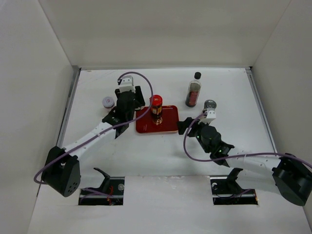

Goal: Organize the condiment bottles

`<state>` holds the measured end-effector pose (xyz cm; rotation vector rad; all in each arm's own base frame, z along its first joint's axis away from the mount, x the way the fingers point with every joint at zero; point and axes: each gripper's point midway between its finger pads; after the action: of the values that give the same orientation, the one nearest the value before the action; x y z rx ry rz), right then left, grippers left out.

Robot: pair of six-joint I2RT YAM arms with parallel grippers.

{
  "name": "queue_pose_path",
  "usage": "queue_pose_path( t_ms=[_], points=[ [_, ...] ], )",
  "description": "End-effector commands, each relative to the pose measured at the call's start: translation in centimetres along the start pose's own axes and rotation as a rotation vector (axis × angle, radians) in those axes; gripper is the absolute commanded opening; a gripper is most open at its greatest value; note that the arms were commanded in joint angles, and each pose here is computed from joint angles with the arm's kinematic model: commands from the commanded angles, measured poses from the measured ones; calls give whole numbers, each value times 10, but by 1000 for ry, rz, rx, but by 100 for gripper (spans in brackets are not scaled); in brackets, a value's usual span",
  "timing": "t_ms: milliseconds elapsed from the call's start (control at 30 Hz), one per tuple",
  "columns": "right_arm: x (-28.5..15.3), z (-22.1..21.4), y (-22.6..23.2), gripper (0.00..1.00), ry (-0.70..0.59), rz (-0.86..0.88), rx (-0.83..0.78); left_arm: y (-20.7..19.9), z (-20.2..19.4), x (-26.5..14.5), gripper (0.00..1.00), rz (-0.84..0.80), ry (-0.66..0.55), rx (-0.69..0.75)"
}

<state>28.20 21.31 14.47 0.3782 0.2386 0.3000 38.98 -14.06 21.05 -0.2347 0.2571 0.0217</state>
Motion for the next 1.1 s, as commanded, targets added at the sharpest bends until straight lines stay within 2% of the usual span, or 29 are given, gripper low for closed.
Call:
queue_pose_path(
  t_ms=[0, 233, 733, 800, 967, 1000, 1067],
  points=[
    [4, 17, 13, 100, -50, 35, 44, -27, 15, -12, 35, -66, -68, -43],
    [4, 19, 12, 100, -56, 33, 42, -38, -1, -1, 35, -66, -44, -26],
    [4, 19, 10, 100, -58, 25, 42, -35, -55, 32, 36, -30, 18, 13],
    [5, 18, 10, 100, -54, 30, 46, -35, -59, 33, 41, -29, 24, 18],
    [4, 21, 9, 100, -63, 26, 44, -27, -61, 30, 69, 10, 13, 14],
    [4, 21, 10, 95, -63, 28, 44, -27, -58, 27, 73, 11, 2, 9],
    [4, 22, 10, 74, -61, 23, 37, -25, -53, 24, 81, 14, -14, -2]
  ],
)
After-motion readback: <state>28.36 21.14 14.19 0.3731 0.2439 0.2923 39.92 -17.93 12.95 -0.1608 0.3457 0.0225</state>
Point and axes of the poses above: each gripper's point midway between its finger pads, its own x axis out along the fingers, its own y axis along the line the jaws close on, z = x × y, and after that the axes turned 2 degrees about -x, right-handed
